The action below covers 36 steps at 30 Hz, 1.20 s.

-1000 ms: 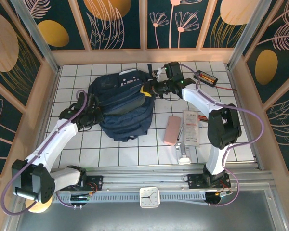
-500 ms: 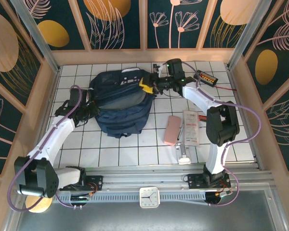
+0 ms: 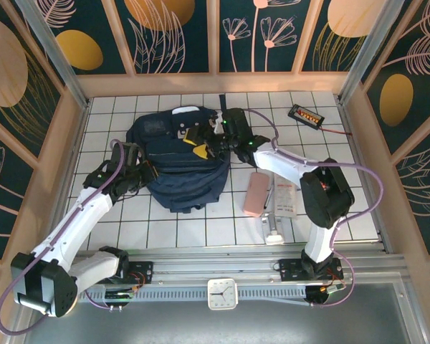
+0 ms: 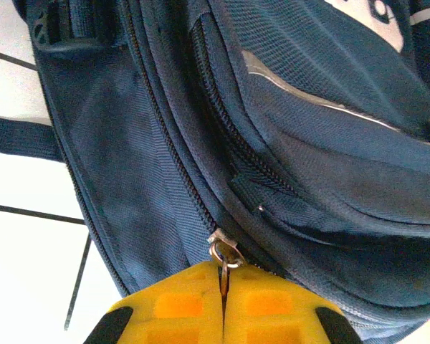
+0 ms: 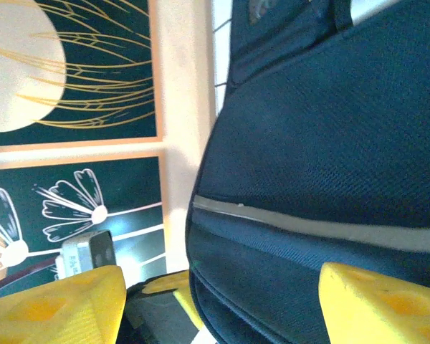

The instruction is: Pack the student bag

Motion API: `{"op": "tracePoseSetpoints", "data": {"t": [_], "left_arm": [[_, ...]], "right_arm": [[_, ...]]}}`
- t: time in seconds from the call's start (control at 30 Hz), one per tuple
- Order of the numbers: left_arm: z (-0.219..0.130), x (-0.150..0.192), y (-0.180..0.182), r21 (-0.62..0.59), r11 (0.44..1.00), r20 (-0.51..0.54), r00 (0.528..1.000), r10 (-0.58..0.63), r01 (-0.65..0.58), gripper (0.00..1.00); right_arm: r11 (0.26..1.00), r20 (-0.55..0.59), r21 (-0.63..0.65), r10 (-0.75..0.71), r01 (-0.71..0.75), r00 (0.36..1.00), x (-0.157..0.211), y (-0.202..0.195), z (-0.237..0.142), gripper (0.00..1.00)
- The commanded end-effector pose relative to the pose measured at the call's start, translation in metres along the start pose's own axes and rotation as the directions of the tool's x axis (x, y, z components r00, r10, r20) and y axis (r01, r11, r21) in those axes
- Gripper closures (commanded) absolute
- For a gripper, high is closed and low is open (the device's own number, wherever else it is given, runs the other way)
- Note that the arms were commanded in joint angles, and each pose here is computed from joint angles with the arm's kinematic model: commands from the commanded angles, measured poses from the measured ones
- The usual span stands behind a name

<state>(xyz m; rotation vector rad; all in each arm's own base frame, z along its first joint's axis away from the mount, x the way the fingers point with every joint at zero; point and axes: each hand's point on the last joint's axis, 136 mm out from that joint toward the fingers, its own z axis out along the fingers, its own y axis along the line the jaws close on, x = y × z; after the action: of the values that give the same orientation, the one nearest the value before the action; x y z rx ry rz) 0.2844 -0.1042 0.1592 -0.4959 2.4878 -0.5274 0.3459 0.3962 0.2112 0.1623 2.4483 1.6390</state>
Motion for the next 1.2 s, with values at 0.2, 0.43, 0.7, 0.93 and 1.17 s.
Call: {"op": "tracePoseSetpoints", "data": {"t": [0.2,0.43,0.7,0.93,1.17], "left_arm": [[-0.012,-0.010,-0.039,0.130,0.991,0.038,0.999,0.013,-0.018,1.00],[-0.010,-0.002,-0.041,0.146,0.989,0.031,0.999,0.023,-0.027,1.00],[-0.018,0.003,-0.044,0.175,0.984,0.028,0.999,0.035,-0.040,1.00],[-0.013,0.019,-0.036,0.174,0.984,-0.003,0.999,0.045,-0.043,1.00],[-0.012,0.023,-0.033,0.171,0.984,-0.010,0.999,0.046,-0.043,1.00]], "right_arm": [[0.974,-0.082,0.080,0.220,-0.213,0.972,0.055,0.000,-0.022,0.28],[0.963,-0.110,0.097,0.262,-0.252,0.959,0.072,0.005,-0.015,0.28],[0.953,-0.076,0.086,0.297,-0.290,0.952,0.054,-0.009,0.006,0.28],[0.958,0.014,0.055,0.279,-0.280,0.960,0.015,0.004,0.017,0.30],[0.962,0.024,0.036,0.271,-0.272,0.962,-0.004,0.006,0.026,0.58]]}}
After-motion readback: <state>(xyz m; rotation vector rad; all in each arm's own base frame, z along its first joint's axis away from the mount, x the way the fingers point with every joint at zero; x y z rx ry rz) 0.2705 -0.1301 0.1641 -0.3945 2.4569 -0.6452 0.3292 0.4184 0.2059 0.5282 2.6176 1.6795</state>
